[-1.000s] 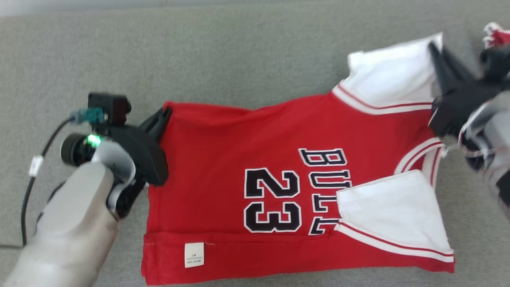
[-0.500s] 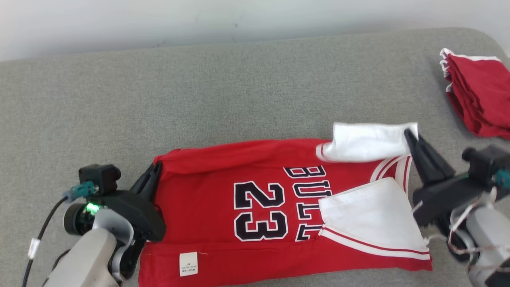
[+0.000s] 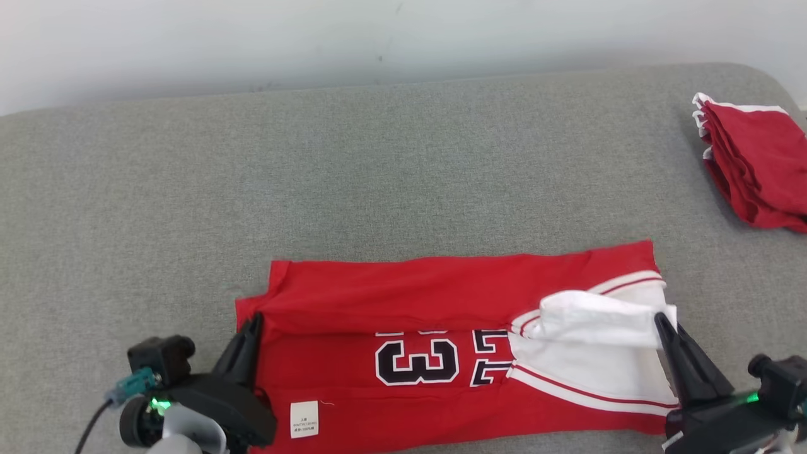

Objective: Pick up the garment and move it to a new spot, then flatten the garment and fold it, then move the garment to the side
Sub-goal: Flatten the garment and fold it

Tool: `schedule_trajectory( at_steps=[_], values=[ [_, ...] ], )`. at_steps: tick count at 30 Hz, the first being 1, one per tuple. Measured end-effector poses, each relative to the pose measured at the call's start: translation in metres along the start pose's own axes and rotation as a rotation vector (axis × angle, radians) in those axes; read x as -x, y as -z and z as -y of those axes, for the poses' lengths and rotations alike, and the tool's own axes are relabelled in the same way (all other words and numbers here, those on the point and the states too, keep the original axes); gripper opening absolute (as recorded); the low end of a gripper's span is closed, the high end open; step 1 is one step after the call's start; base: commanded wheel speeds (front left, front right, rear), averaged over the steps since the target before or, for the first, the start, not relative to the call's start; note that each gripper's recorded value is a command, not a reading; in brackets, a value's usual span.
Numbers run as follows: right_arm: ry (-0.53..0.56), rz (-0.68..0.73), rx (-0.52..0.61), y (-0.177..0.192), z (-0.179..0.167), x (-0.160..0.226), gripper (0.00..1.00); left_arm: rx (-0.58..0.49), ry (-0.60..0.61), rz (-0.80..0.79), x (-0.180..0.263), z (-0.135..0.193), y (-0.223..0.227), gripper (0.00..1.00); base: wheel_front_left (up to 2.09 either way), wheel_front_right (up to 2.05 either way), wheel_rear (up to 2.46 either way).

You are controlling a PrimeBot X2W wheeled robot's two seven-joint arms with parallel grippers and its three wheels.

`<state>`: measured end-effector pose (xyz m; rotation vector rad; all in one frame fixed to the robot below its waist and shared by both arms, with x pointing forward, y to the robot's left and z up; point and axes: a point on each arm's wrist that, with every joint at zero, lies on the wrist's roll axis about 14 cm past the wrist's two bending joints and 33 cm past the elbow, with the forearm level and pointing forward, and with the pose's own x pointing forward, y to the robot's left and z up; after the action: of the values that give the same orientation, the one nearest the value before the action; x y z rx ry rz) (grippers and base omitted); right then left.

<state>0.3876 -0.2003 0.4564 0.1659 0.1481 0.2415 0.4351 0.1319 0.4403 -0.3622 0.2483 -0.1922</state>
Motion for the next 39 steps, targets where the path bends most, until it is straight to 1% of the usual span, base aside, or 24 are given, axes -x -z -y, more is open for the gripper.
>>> schedule_trajectory(
  at_steps=[2,3,4,5,6,11,13,18,23,25,30,39],
  values=[
    [0.012,-0.008,-0.017,0.005,0.0,0.005,0.0,0.016,-0.004,0.002,0.006,0.003,0.003,0.0,0.0,0.0,0.0],
    [0.016,-0.015,-0.027,0.009,-0.001,0.007,0.05,0.022,-0.009,0.002,0.009,0.002,0.005,0.0,0.0,0.0,0.0],
    [0.021,-0.028,-0.033,0.014,-0.002,0.01,0.48,0.025,-0.016,-0.003,0.012,0.001,0.008,0.42,0.0,0.0,0.0],
    [0.022,-0.038,-0.031,0.018,-0.002,0.012,0.99,0.028,-0.018,-0.006,0.015,0.001,0.01,0.96,0.0,0.0,0.0],
    [0.028,-0.036,-0.032,0.017,-0.001,0.013,1.0,0.035,-0.018,-0.003,0.017,0.001,0.011,1.0,0.0,0.0,0.0],
    [0.048,-0.004,-0.035,0.008,0.004,0.013,1.0,0.041,-0.014,0.041,0.024,0.006,0.003,1.0,0.0,0.0,0.0],
    [0.055,0.007,-0.029,0.004,0.008,0.013,1.0,0.038,-0.023,0.084,0.026,0.005,-0.009,1.0,0.0,0.0,0.0],
    [0.066,0.028,-0.017,-0.007,0.016,0.006,1.0,-0.061,-0.058,0.216,0.034,-0.002,-0.044,1.0,0.0,0.0,0.0],
    [0.099,-0.053,-0.005,0.005,0.029,-0.003,1.0,-0.155,-0.114,0.32,0.046,-0.011,-0.069,1.0,0.0,0.0,0.0],
    [0.103,-0.091,-0.006,0.014,0.029,-0.007,1.0,-0.166,-0.141,0.352,0.052,-0.012,-0.075,1.0,0.0,0.0,0.0],
    [0.114,-0.209,-0.028,0.042,0.028,-0.011,1.0,-0.243,-0.187,0.384,0.067,-0.021,-0.08,1.0,0.0,0.0,0.0],
    [0.106,-0.343,-0.052,0.073,0.02,-0.02,1.0,-0.245,-0.243,0.364,0.081,-0.036,-0.07,1.0,0.0,0.0,0.0]
  ],
)
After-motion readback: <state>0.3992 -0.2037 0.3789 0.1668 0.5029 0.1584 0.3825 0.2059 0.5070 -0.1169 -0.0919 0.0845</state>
